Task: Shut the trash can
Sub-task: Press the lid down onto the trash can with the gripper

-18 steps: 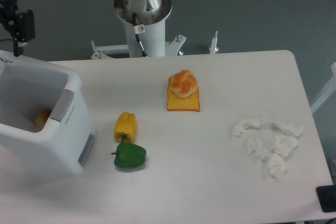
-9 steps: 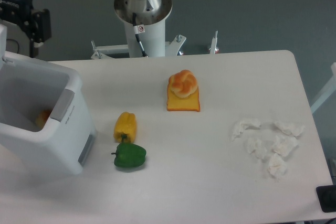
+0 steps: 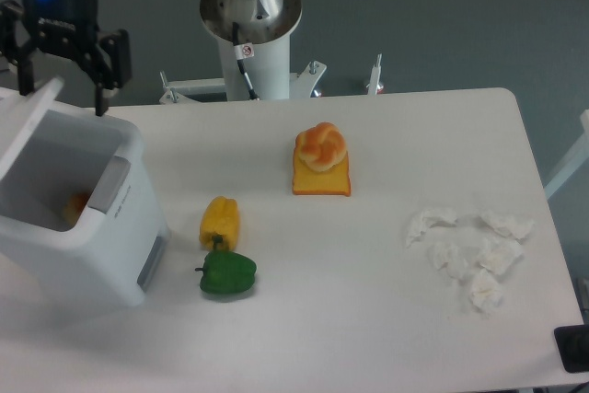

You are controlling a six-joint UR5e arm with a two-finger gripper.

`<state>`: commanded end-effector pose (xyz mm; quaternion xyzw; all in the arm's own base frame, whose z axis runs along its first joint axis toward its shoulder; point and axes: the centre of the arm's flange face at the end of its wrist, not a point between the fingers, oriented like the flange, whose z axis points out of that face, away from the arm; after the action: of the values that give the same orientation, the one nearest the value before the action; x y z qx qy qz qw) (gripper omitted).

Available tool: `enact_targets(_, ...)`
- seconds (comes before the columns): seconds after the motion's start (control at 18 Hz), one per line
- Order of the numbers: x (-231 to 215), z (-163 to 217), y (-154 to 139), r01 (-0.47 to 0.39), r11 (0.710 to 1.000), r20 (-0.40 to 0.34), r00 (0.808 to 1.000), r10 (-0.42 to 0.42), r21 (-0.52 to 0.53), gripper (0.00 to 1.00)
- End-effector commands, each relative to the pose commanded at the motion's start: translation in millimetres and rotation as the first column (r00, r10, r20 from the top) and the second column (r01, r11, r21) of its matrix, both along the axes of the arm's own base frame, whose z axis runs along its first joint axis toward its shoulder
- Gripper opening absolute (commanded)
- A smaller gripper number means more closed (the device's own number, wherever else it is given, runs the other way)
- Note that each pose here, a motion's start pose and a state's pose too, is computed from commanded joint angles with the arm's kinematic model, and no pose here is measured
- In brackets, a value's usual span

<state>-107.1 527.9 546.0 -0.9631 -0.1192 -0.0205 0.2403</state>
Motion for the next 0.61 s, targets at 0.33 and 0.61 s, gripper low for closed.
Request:
enact_targets(0.33, -12, -20, 19, -0.003, 1.000, 0.009, 1.000, 0.004, -0.025, 1.00)
enact_targets(0.61, -15, -26, 25, -0.003, 0.999, 0.012, 1.000, 0.004, -0.032, 1.00)
